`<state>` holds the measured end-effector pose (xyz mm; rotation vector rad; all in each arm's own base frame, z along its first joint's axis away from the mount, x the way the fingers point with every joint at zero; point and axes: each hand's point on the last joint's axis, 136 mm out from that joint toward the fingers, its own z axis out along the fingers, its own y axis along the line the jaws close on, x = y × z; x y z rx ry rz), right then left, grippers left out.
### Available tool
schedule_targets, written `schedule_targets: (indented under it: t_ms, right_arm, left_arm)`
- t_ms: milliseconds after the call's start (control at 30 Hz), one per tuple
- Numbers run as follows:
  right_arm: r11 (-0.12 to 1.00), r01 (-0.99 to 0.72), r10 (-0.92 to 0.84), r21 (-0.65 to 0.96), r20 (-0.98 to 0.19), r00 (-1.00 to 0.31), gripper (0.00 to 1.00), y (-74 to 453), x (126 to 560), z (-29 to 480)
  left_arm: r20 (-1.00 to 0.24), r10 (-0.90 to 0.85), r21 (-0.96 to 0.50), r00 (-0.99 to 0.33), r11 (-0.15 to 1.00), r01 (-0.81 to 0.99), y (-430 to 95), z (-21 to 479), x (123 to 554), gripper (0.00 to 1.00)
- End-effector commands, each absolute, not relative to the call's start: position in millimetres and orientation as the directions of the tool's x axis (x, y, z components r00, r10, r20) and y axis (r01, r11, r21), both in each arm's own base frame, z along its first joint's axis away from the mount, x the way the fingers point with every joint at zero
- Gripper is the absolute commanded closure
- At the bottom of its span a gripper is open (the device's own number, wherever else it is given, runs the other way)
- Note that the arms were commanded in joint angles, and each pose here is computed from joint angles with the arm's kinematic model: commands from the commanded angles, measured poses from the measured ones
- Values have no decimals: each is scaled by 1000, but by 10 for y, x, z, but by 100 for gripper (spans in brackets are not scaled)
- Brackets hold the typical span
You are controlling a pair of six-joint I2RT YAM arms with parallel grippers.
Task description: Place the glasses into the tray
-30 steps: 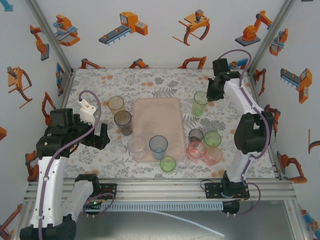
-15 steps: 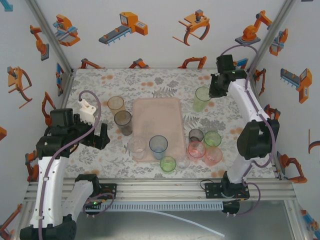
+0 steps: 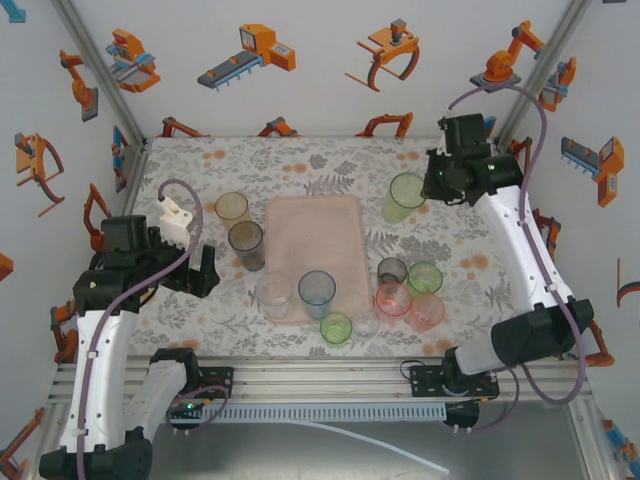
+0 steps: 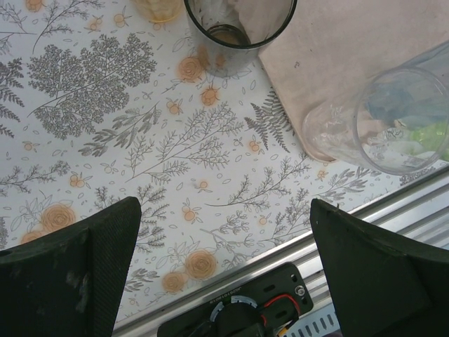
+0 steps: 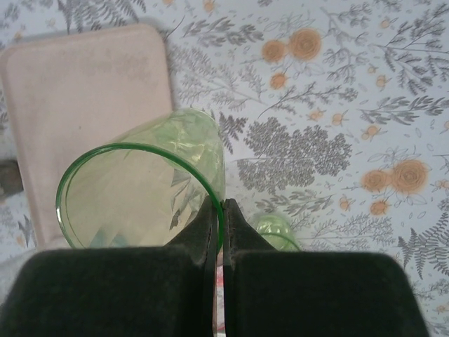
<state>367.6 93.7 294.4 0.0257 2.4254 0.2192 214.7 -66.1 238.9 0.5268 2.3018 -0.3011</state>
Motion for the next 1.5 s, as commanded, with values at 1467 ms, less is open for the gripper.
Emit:
schedule_targets:
  t_ms: [1467]
  right_arm:
    - [958,-278,-212,65,-491,-845,100,1994,2333,1823]
  left_arm:
    - [-740,281,-46,-612,885,462,-687,2733,2405,1]
